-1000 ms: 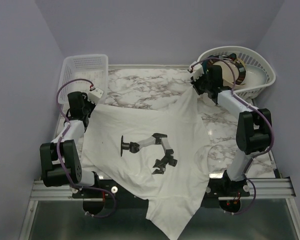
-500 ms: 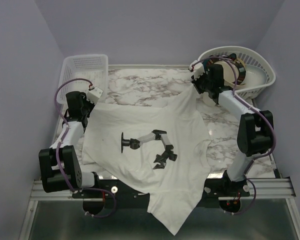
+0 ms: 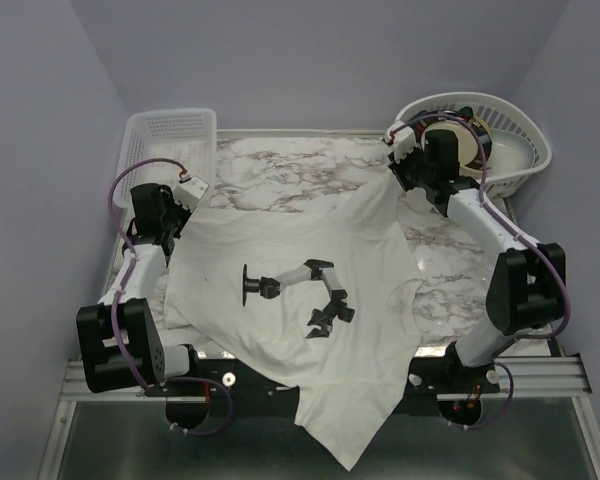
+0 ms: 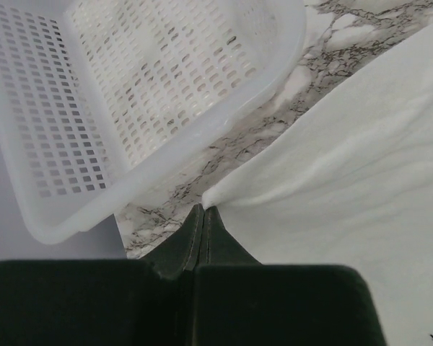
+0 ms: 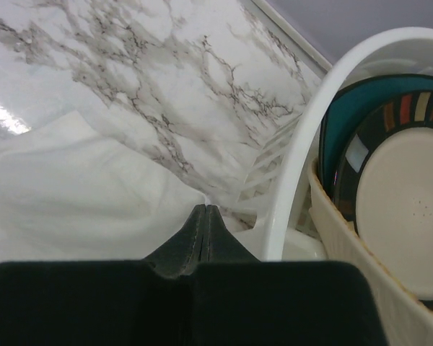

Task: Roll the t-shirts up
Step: Fold the T-shirt at the center of the board.

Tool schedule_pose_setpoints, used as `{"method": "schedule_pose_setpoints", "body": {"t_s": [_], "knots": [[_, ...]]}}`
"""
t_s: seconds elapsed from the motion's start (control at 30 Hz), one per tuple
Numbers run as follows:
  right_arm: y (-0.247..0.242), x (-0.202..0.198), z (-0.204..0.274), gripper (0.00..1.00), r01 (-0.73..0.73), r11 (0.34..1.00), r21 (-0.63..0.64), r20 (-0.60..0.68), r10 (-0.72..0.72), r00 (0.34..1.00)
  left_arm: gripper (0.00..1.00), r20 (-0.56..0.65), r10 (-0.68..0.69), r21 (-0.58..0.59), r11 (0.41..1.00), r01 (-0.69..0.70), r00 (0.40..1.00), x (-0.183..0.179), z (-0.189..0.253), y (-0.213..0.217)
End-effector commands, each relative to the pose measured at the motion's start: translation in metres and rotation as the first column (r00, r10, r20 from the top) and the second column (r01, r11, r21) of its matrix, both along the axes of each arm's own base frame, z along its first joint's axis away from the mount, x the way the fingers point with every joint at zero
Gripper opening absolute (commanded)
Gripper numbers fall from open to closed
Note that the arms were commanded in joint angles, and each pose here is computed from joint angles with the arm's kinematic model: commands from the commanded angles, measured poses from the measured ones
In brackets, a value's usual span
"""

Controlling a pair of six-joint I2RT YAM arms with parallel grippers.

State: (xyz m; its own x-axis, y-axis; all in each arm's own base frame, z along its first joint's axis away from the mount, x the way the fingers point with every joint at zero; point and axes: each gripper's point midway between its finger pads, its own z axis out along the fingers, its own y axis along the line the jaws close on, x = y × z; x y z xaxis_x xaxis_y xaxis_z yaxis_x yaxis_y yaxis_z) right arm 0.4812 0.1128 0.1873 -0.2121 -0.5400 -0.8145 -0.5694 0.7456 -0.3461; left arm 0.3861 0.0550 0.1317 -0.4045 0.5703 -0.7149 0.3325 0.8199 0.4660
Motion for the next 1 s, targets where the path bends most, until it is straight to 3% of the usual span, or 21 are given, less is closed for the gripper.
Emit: {"method": "schedule_pose_setpoints", "body": {"t_s": [0.0,0.33,0.97], "knots": [[-0.004,-0.049,-0.009,0.00,-0.015,1.000,-0.003,-0.098,0.015,0.995,0.00,0.003,-0.029,-0.031,0.999,0.029,1.000,-0.011,0.018,-0.008],[-0.017,-0.142,-0.036,0.00,-0.028,1.000,0.002,-0.236,0.027,0.971,0.00,-0.088,-0.075,0.011,0.997,0.076,0.993,-0.059,-0.004,-0.003],[-0.026,-0.272,-0.042,0.00,-0.228,0.973,-0.034,-0.290,0.209,0.934,0.00,-0.282,-0.149,0.070,0.982,0.175,0.948,-0.107,-0.051,0.008]]}}
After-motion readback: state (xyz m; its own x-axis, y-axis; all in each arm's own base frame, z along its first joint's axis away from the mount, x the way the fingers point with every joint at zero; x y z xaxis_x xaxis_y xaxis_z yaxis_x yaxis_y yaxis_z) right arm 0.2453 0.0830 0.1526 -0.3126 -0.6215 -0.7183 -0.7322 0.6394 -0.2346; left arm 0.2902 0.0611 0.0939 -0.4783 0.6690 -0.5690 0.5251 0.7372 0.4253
